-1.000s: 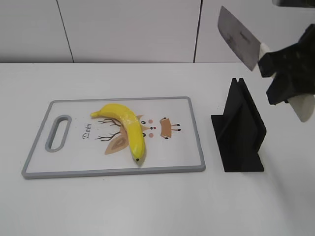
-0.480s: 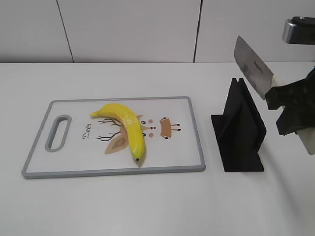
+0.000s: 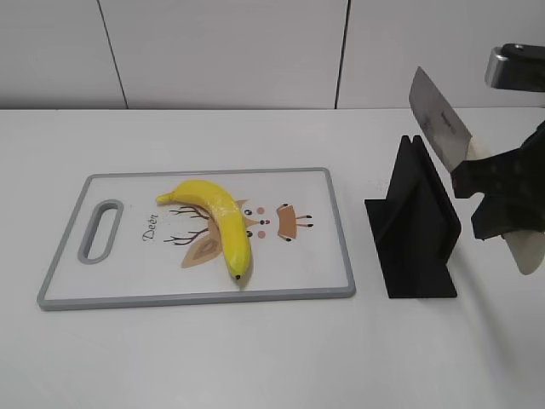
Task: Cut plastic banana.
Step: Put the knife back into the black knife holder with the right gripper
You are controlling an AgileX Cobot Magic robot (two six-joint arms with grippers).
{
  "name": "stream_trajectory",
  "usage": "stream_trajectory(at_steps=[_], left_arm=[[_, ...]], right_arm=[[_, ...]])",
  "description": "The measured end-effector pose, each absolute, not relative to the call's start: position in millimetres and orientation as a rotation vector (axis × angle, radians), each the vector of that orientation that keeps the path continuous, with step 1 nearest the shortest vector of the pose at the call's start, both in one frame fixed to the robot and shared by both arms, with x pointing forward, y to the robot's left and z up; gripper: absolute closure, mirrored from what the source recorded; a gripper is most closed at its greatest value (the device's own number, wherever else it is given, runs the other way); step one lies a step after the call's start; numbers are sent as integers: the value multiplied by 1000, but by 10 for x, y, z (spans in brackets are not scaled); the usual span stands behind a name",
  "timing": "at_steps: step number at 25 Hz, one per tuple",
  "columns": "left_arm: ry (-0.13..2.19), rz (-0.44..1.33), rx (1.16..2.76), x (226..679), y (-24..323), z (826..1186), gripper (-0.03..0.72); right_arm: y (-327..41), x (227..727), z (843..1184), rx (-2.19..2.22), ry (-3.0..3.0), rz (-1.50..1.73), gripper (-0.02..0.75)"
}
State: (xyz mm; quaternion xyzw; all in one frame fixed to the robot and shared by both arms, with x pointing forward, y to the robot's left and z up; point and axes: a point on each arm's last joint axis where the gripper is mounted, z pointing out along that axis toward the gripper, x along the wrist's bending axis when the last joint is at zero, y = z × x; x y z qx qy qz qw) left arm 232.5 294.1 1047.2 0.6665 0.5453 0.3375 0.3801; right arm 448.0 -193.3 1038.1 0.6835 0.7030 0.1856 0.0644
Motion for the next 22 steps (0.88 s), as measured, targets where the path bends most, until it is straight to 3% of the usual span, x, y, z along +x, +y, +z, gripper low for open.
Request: stream_trajectory(at_steps=[22], left_arm=[[1392,862,1701,2325,2941,10472,117]], right_arm=[[-1845,4656,9942,2109,2156,424,557]])
